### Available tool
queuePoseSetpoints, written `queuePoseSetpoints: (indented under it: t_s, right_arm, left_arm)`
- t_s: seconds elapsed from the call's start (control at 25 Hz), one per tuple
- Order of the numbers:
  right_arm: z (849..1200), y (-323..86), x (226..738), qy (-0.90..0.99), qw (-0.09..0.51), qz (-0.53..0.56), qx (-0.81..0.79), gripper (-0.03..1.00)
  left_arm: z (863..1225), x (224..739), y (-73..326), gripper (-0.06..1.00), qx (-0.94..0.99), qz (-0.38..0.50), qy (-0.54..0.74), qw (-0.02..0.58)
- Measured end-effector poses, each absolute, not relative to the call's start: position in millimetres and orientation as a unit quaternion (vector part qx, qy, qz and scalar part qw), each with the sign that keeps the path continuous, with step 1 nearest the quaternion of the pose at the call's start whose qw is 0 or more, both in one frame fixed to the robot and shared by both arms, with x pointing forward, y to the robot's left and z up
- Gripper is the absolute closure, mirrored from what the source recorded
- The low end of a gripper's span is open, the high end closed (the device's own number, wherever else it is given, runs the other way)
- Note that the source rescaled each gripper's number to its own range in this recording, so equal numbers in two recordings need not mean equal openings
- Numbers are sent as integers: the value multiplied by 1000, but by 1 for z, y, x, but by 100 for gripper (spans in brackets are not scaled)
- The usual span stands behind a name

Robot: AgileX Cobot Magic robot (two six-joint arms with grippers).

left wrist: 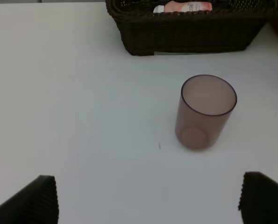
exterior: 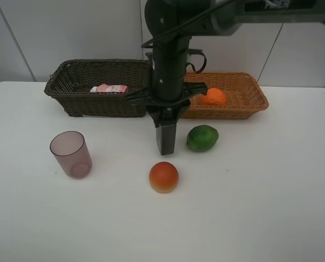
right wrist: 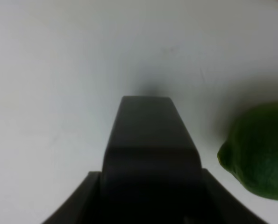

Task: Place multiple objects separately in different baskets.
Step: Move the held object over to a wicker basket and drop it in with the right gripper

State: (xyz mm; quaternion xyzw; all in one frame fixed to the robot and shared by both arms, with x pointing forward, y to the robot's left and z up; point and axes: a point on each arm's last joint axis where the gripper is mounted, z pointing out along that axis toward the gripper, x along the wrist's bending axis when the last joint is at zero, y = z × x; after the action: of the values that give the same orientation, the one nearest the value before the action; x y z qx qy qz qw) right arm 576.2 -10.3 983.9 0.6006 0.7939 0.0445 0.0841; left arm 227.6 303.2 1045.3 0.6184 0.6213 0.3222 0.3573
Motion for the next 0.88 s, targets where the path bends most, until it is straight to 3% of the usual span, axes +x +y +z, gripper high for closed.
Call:
queuePoseSetpoints:
  t_s: [0.44,0.64,0.88]
  right_arm:
    - [1064,14,584,840,102,171,505,86]
    - [1086,15,587,840,125,199,488,86]
    - [1091,18,603,830,197,247,460,86]
  left_arm:
    - [1045,228,303,-6,618,322,621,357]
    - [1045,228,303,-6,618,322,621,357]
    - [1045,228,303,-6,618,322,621,357]
